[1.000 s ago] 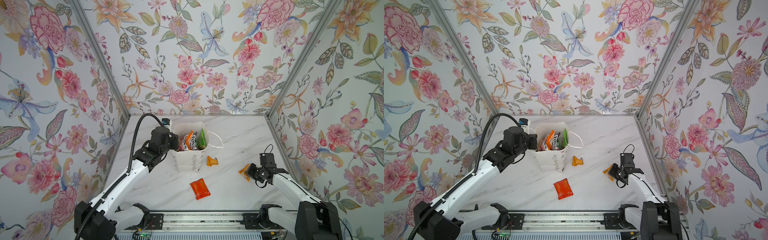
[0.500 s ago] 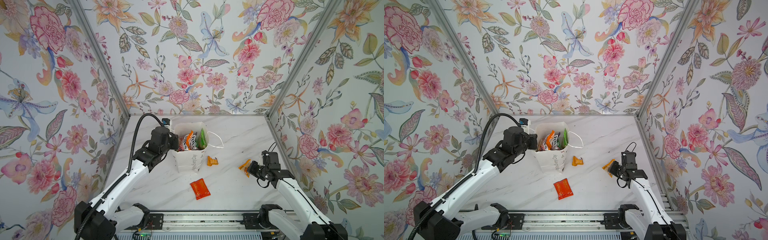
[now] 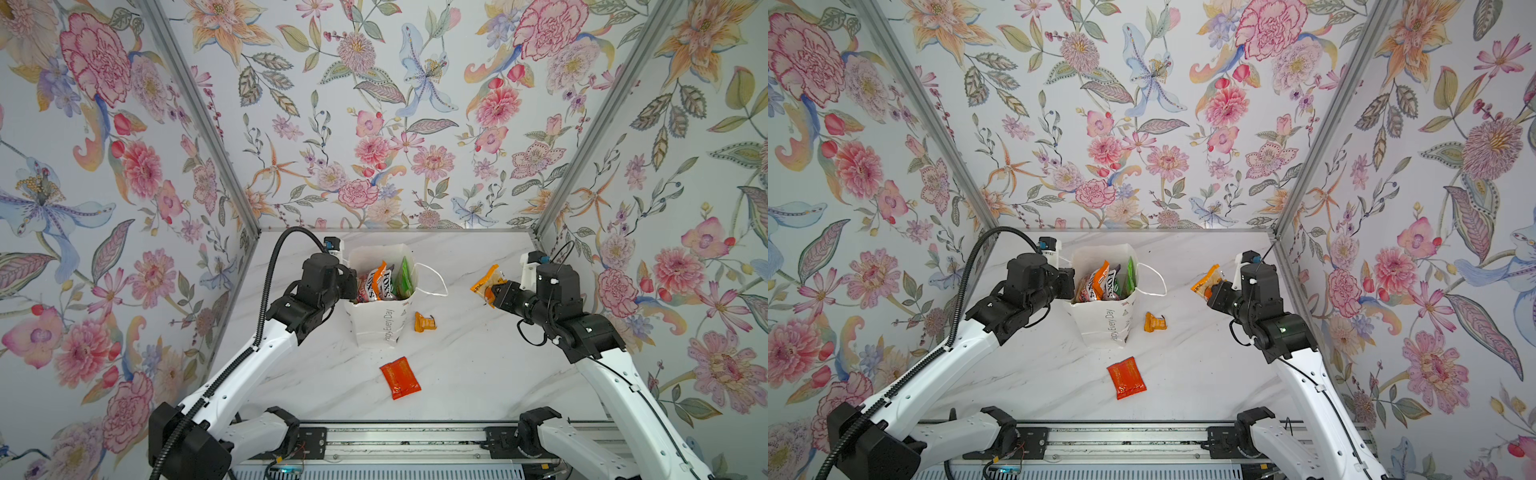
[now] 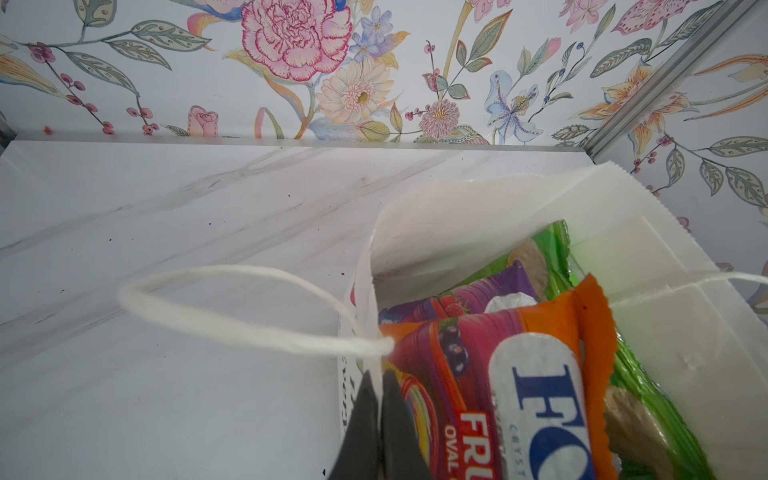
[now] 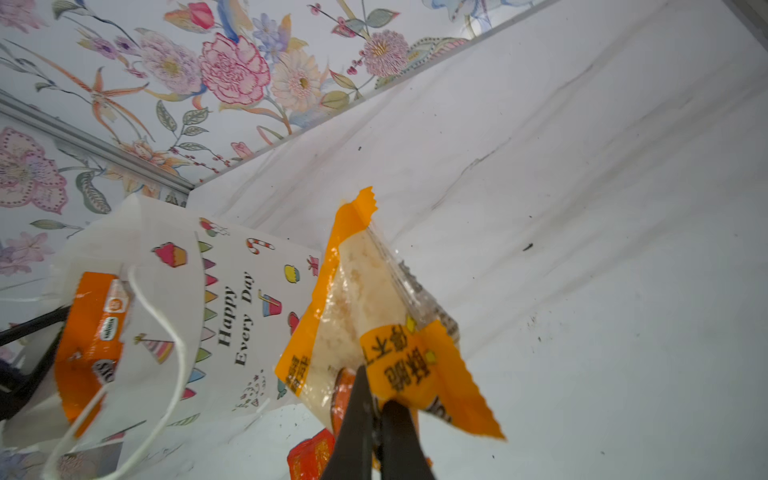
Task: Place the snacks into the paper bag
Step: 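Carry the yellow snack with the right gripper over the paper bag, then lower the yellow snack into the bag and open the right gripper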
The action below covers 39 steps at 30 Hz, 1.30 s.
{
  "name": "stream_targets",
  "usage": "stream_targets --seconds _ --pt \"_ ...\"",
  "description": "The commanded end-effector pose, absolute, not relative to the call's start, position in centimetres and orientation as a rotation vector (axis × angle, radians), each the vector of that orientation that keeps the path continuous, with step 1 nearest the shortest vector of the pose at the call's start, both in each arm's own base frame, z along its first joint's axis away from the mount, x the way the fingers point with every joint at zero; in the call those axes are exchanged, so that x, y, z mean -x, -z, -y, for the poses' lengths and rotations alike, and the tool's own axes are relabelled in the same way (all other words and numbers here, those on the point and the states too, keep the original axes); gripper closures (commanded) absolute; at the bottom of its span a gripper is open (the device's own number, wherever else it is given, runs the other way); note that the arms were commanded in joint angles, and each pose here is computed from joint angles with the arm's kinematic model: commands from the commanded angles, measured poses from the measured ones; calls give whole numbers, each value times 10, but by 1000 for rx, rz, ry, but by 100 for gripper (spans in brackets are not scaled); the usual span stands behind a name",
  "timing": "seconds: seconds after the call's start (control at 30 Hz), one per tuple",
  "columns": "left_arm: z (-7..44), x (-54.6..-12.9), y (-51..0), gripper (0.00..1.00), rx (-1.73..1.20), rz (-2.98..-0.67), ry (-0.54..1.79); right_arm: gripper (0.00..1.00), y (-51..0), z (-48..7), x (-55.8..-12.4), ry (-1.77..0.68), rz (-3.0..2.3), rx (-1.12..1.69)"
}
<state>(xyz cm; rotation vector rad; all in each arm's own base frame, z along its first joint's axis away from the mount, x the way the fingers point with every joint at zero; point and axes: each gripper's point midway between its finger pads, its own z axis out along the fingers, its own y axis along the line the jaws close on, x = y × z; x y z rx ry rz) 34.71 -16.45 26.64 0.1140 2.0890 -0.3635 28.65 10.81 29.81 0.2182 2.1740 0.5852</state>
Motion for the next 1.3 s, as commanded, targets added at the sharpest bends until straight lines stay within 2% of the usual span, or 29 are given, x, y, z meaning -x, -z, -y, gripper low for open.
stream_targets --seconds 0.0,0.3,0.5,0.83,1.27 --pt "171 -354 -302 100 -103 -1970 422 100 -326 -115 -285 -531 -2147 -161" --pt "172 -352 -304 100 -111 -1970 429 100 -392 -175 -292 -559 -2055 40" --pt "171 -351 -303 100 -112 -1974 427 100 -406 -237 -286 -551 -2071 249" --pt "171 -351 -303 100 -114 -1973 429 100 -370 -299 -288 -490 -2175 447" --pt "172 -351 -300 100 -112 -1981 436 100 -317 -325 -303 -311 -2314 544"
